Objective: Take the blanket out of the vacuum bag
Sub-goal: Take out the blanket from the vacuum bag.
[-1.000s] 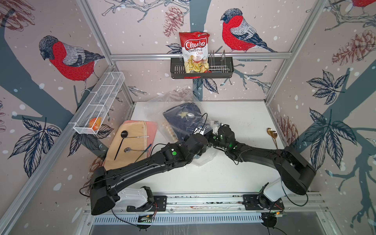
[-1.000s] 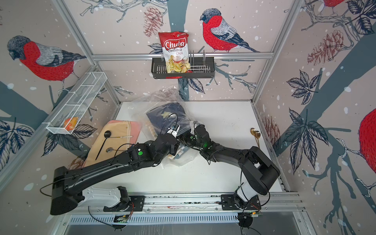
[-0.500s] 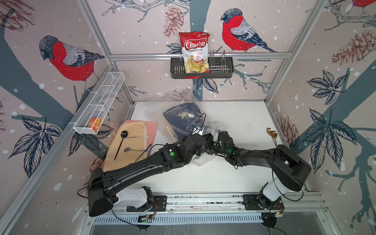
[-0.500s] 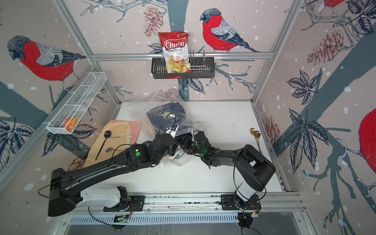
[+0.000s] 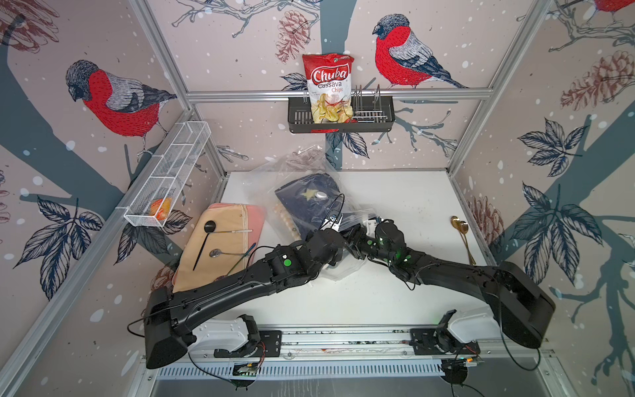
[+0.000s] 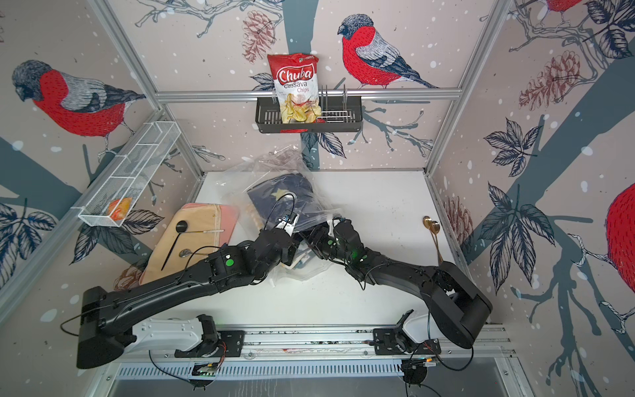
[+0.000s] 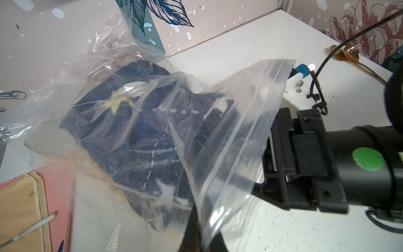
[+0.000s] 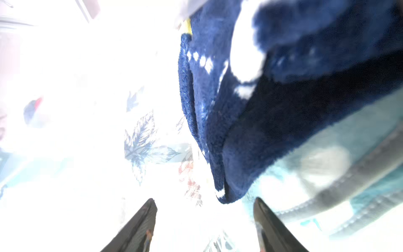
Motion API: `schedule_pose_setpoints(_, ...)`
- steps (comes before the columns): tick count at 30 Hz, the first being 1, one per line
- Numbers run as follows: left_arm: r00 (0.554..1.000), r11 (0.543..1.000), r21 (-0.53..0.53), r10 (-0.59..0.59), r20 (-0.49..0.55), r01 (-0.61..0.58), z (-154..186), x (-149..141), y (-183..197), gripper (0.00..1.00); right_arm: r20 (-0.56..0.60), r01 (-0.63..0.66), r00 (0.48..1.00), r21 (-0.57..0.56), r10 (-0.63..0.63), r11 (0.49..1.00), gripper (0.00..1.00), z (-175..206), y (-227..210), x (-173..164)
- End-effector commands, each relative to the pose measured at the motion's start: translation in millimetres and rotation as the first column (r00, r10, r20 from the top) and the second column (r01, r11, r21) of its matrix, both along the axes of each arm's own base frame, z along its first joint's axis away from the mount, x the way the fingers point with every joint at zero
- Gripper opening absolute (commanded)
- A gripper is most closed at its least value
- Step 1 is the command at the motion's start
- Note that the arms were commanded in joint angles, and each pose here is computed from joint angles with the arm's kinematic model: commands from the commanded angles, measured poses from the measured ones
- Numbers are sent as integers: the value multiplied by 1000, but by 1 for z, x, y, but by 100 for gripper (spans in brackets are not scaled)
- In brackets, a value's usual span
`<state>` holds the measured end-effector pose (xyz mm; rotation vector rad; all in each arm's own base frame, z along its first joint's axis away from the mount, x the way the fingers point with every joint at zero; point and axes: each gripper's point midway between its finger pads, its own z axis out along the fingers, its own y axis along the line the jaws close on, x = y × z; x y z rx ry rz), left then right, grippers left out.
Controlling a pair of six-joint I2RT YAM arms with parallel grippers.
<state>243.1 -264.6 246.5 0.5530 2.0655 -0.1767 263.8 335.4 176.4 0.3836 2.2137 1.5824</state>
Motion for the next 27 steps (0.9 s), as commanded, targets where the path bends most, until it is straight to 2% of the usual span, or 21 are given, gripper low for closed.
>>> schedule_pose_setpoints(1,1000,1000,-24,5,20,-5,9,2,0,1,15,38,999,-34,-38,999,70,-3,-7,12)
schedule_pose_setpoints(8,1000,1000,-4,-9,7,9,7,2,-5,2,14,28,1000,-40,-27,999,68,-7,2,29)
schedule_pose_setpoints(15,1000,1000,-14,-18,-7,18,4,1,-9,2,26,-2,1000,-38,3,999,63,-3,18,22)
schedule_pose_setpoints(20,1000,1000,-11,-24,-13,24,1,1,-11,3,52,-27,998,-12,28,1000,59,9,32,16)
schedule_pose_setpoints(27,1000,1000,-11,-23,-18,23,0,2,-12,3,109,-25,994,11,24,1000,54,29,35,30)
